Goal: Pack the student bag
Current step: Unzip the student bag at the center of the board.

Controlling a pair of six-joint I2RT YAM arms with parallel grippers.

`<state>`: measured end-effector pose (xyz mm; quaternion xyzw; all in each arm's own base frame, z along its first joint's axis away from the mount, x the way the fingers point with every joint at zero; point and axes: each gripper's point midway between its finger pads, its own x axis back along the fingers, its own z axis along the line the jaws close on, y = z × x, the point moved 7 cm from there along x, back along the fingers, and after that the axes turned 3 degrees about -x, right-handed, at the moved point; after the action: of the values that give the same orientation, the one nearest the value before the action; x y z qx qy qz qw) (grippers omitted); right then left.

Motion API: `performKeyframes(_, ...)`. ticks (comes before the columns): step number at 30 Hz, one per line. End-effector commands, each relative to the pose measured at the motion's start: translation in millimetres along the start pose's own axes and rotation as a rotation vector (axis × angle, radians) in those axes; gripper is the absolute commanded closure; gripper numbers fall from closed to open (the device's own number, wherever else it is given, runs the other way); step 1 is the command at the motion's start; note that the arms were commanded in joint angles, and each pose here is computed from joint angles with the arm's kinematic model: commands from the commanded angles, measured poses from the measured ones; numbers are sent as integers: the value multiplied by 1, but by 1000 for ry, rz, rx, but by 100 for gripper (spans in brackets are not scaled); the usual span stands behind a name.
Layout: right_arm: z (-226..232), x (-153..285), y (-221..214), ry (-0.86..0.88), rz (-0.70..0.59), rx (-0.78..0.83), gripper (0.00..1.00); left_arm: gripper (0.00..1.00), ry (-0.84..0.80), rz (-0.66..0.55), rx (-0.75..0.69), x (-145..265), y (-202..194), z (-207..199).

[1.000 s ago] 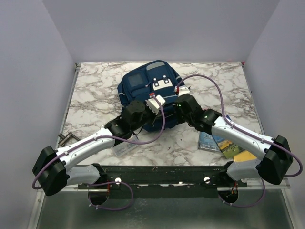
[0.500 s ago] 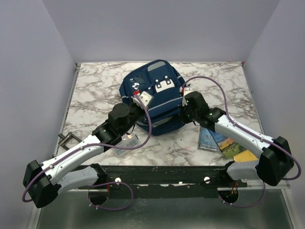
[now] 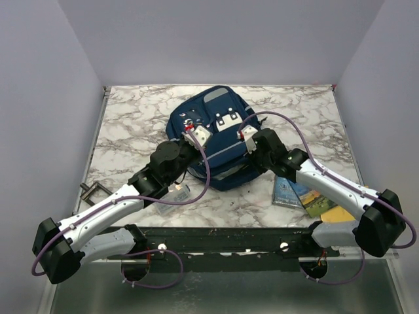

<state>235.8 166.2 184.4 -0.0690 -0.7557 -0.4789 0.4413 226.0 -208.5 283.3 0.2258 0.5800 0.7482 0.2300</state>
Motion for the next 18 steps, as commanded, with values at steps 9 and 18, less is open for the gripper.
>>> performKeyframes(9, 9, 28, 40, 110, -297, -94, 100, 60, -530, 1, 100, -10, 2, -62)
performKeyframes(18, 16, 33, 46, 186, -336, -102, 100, 34, -524, 128, 126, -38, -35, -73)
